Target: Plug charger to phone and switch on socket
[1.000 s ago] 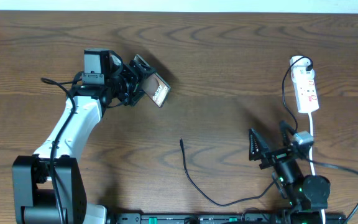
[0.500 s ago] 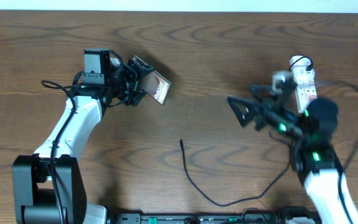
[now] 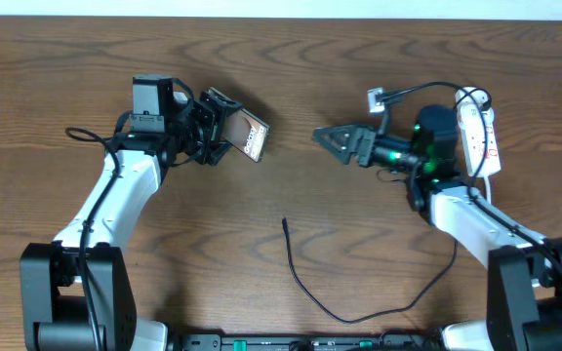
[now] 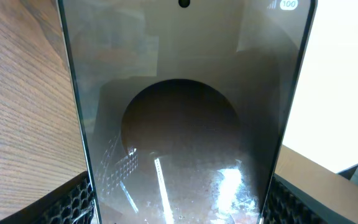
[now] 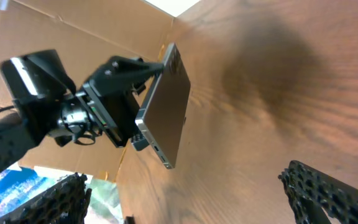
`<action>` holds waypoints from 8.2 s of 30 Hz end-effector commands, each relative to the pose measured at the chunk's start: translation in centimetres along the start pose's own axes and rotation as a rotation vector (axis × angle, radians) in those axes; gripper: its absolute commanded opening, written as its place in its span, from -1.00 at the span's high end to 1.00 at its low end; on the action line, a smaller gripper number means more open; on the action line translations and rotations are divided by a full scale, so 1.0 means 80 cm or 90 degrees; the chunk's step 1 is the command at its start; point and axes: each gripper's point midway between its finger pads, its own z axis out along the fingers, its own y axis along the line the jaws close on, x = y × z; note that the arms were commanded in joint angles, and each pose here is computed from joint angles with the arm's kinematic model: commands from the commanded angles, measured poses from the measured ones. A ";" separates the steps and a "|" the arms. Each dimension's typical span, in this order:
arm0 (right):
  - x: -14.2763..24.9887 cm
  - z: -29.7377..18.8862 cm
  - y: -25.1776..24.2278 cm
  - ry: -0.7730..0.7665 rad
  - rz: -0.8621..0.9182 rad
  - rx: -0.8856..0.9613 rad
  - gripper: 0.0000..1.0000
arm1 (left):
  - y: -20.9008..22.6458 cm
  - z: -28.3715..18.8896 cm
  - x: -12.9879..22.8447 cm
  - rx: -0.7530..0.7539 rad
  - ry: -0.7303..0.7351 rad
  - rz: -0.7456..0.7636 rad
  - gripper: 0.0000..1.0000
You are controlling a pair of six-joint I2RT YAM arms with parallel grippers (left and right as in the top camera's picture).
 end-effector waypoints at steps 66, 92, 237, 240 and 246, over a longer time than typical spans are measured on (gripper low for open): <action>0.056 0.077 0.001 0.001 -0.161 0.134 0.38 | -0.001 0.044 0.093 -0.045 0.061 -0.041 0.86; 0.052 0.074 -0.004 -0.004 -0.145 0.141 0.98 | 0.000 0.044 0.089 -0.047 0.050 -0.040 -0.81; 0.247 0.000 -0.019 0.283 -0.024 0.711 -0.64 | -0.066 -0.186 -0.045 0.422 0.108 0.512 0.85; 0.256 0.004 -0.035 0.302 -0.021 0.725 -0.57 | -0.066 -0.186 -0.045 0.422 0.108 0.512 0.86; 0.259 0.014 -0.057 0.331 0.000 0.717 -0.52 | -0.066 -0.186 -0.045 0.422 0.108 0.512 0.85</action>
